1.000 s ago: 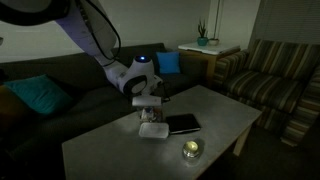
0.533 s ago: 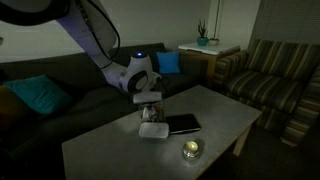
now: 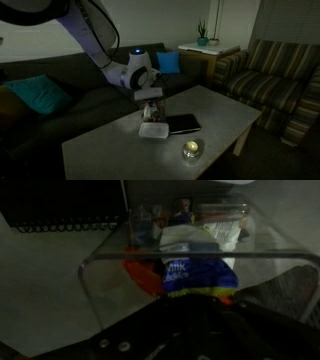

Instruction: Press the button on the white lid then put the lid on the table then put the blue wrapper on the table and put it back in the storage container

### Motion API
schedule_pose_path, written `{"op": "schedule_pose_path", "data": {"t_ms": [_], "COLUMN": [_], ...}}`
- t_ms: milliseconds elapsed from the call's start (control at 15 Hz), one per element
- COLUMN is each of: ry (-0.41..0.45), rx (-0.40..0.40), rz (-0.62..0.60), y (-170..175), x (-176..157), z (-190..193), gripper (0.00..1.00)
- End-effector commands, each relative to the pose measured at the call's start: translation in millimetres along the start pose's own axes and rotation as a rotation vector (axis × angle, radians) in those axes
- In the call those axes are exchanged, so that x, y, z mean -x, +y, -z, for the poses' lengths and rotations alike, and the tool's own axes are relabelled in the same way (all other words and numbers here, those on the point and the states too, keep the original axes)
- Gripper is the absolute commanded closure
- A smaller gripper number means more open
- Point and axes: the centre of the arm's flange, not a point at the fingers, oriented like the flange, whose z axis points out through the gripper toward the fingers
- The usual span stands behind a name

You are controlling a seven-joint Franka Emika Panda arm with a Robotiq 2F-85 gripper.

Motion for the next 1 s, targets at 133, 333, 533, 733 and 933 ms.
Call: {"op": "schedule_pose_path", "data": {"t_ms": [133, 333, 533, 733, 933], "ry": [-0.048, -0.056, -0.062, -0.083, -0.116], "rx": [-0.089, -0.143, -0.172, -0.179, -0.172], "rz": [0.030, 0.034, 0.041, 0.044, 0.041], "y": [7.9, 5.4, 4.3, 7.4, 10.6], "x": [-17.3, -20.2, -20.9, -20.5, -21.5], "z": [-25.1, -30.7, -30.8, -26.6, -16.9], "gripper": [1.00, 0.73, 0.55, 0.33, 0.12]}}
